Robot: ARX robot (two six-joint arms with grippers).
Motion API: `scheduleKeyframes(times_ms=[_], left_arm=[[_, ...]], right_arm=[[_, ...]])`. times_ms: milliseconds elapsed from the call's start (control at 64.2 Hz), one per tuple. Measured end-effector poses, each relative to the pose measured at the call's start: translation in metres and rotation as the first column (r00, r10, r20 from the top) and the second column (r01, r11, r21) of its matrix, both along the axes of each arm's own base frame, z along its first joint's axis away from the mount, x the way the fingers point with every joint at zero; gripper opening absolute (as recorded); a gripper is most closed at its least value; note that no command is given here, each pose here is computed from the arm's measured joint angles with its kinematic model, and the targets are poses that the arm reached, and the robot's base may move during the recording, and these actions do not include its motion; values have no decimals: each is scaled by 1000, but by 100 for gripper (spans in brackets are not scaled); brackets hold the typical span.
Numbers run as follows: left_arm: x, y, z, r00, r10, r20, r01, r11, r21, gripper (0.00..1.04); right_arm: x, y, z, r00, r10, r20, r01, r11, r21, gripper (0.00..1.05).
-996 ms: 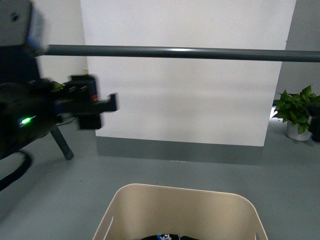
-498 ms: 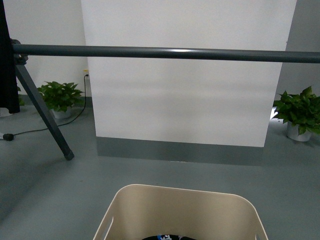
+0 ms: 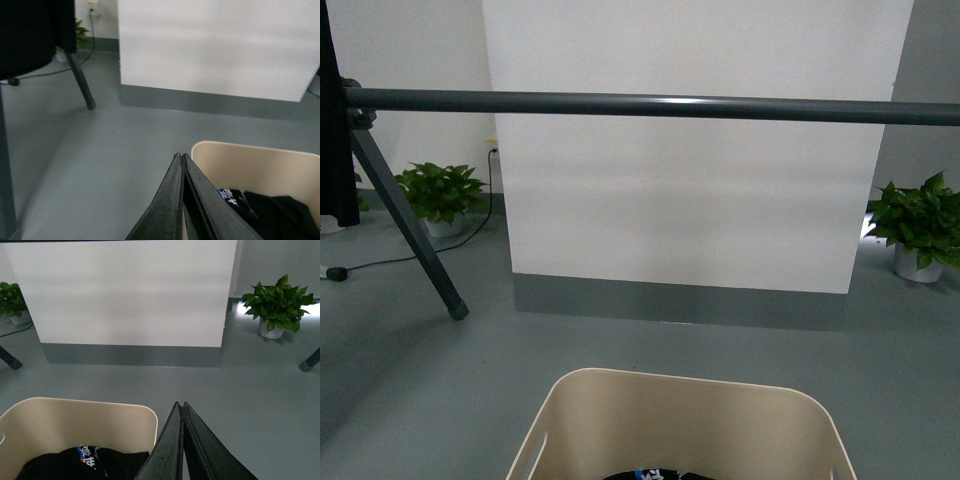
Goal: Move hamper under clothes hanger
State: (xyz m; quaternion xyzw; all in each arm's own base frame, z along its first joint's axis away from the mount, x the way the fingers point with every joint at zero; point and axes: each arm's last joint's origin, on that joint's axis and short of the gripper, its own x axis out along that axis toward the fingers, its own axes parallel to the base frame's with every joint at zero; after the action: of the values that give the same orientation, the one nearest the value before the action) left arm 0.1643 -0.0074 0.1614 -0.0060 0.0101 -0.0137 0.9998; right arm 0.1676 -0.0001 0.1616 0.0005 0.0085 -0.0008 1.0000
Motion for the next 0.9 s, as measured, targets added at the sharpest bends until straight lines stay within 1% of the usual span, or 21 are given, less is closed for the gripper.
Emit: scheduleKeyframes(times_ms=[125,903], left_arm=[[-9,7,1,1000,31,8,-31,1000,0,3],[-42,7,11,999,25,39,-25,1000,3,3]], right_arm=[[-9,0,1,1000,0,2,0,1000,0,2],[-45,0,7,1000,0,23,0,1000,0,2]])
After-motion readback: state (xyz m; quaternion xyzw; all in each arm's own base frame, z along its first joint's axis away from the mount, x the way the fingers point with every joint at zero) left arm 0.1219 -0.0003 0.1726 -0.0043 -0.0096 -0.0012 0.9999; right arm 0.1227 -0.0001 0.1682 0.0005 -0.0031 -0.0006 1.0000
